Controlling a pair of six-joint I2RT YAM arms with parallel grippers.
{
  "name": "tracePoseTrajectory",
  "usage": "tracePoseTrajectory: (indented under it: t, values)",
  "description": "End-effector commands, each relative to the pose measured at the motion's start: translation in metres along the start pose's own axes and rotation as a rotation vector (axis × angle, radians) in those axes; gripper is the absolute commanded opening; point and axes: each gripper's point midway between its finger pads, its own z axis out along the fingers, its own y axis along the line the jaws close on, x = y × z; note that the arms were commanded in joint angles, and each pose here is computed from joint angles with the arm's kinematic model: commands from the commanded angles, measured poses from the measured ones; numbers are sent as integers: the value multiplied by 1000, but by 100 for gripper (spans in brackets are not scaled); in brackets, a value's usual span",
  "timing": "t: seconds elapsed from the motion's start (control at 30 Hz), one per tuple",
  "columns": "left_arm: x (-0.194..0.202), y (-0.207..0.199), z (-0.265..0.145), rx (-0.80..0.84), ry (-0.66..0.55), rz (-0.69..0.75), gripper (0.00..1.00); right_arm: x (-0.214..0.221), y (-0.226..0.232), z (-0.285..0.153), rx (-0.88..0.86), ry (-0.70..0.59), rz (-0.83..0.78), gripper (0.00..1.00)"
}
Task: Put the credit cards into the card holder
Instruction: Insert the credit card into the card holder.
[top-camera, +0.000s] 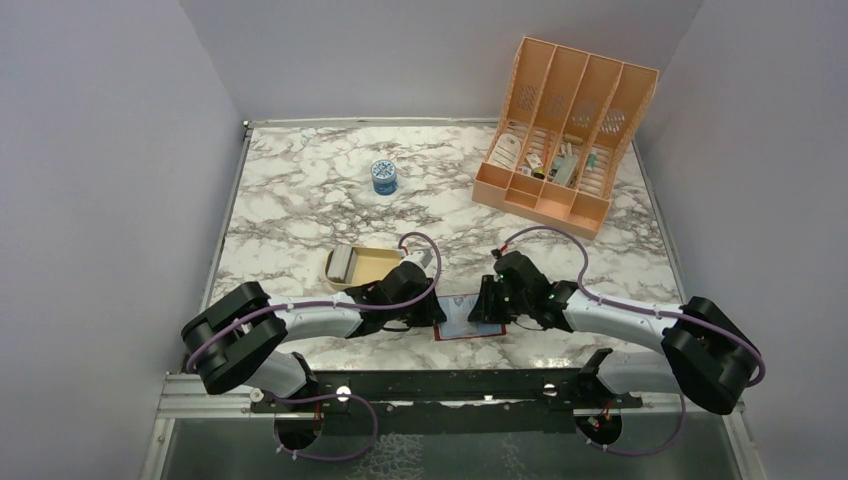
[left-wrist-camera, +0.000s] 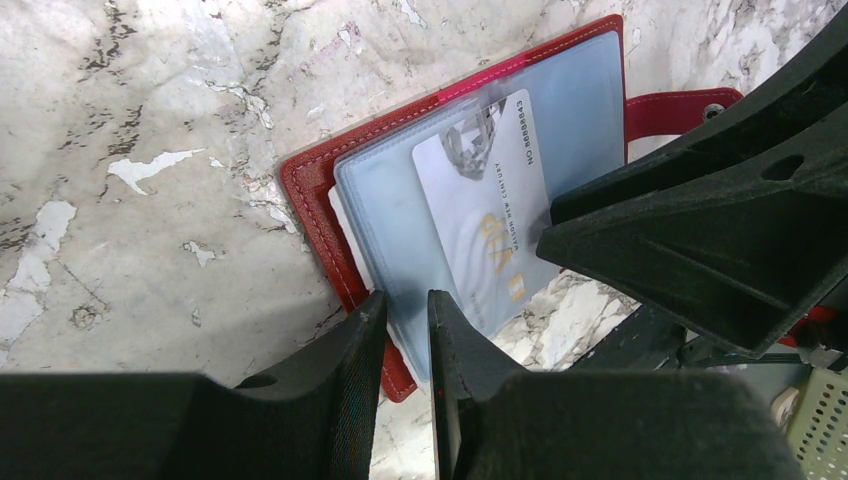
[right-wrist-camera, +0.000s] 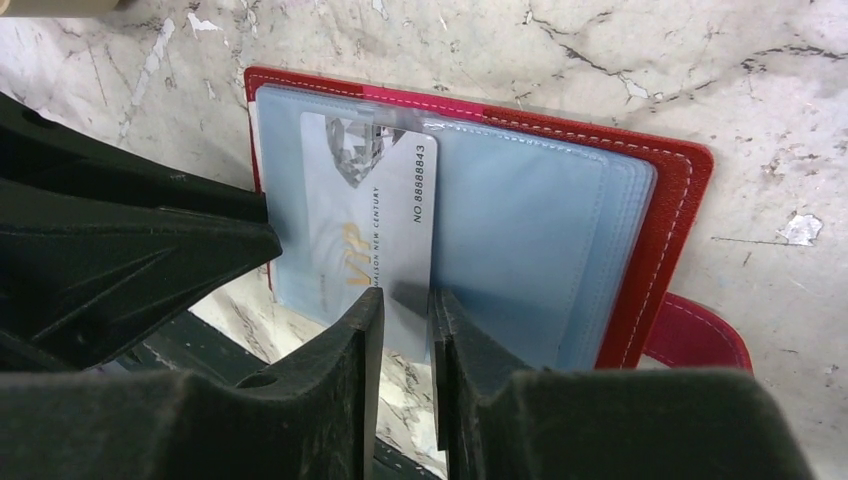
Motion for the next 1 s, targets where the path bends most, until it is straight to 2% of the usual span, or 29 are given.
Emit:
tracePoseTrajectory:
  t: [0.0,0.97]
  values:
    - [2,-4,1,22,9,8,25,-9,13,-1,-42,-29,-32,22]
    - [-1,-13,3,45,7,15,25,-11,28,10,-130,-15,-100,22]
